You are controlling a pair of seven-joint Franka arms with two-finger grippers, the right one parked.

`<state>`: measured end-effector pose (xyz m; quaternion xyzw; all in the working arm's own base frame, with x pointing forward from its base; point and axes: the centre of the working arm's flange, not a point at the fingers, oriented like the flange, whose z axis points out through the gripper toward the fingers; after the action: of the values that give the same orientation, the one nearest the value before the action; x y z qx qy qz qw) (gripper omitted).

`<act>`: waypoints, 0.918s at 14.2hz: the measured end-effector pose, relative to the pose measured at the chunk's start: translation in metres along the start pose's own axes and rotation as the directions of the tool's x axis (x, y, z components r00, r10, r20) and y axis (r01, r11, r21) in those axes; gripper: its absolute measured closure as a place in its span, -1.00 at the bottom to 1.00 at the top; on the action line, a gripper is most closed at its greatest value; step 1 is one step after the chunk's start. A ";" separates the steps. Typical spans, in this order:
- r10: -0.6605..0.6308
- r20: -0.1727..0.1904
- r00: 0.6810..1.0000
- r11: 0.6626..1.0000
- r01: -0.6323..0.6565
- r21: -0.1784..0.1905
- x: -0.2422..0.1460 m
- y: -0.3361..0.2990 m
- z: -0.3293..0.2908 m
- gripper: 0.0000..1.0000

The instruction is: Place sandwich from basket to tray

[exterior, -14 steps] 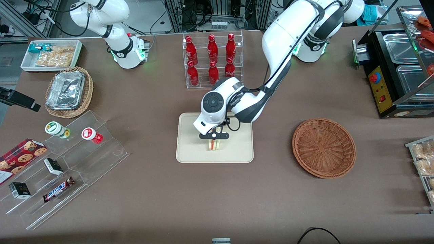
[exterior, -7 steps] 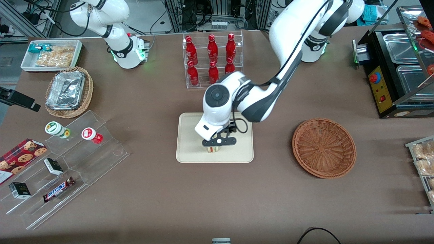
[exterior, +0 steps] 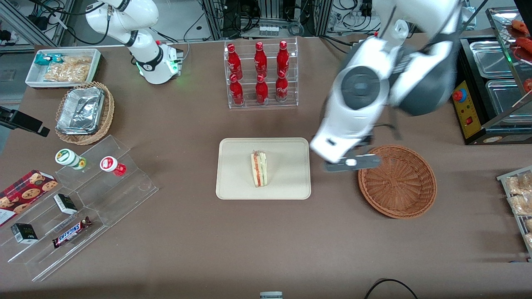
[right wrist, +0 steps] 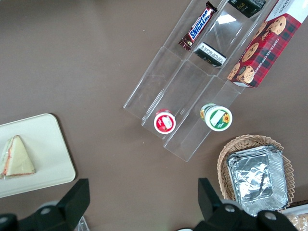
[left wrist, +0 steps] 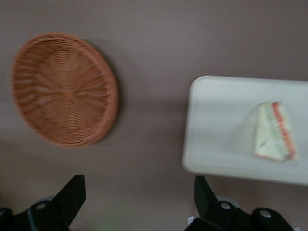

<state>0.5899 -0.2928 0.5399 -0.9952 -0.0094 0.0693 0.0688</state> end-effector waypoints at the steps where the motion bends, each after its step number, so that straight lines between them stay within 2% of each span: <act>1: 0.031 0.026 0.999 0.999 -0.031 0.006 0.003 -0.038 -0.009 -1.00; 3: 0.046 0.058 0.997 0.999 -0.046 0.001 0.006 -0.108 -0.024 -1.00; 5: 0.008 0.090 0.996 1.000 -0.008 -0.001 0.001 -0.161 -0.035 -1.00; 7: -0.024 0.092 0.995 1.000 0.025 -0.011 -0.007 -0.200 -0.048 -1.00; 10: 0.018 0.093 0.996 1.000 -0.016 -0.025 -0.023 -0.220 -0.054 -1.00; 13: 0.078 0.097 0.992 0.997 -0.074 -0.036 -0.036 -0.197 -0.056 -1.00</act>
<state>0.5603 -0.1058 0.6268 -0.9912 0.0240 0.1205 0.0496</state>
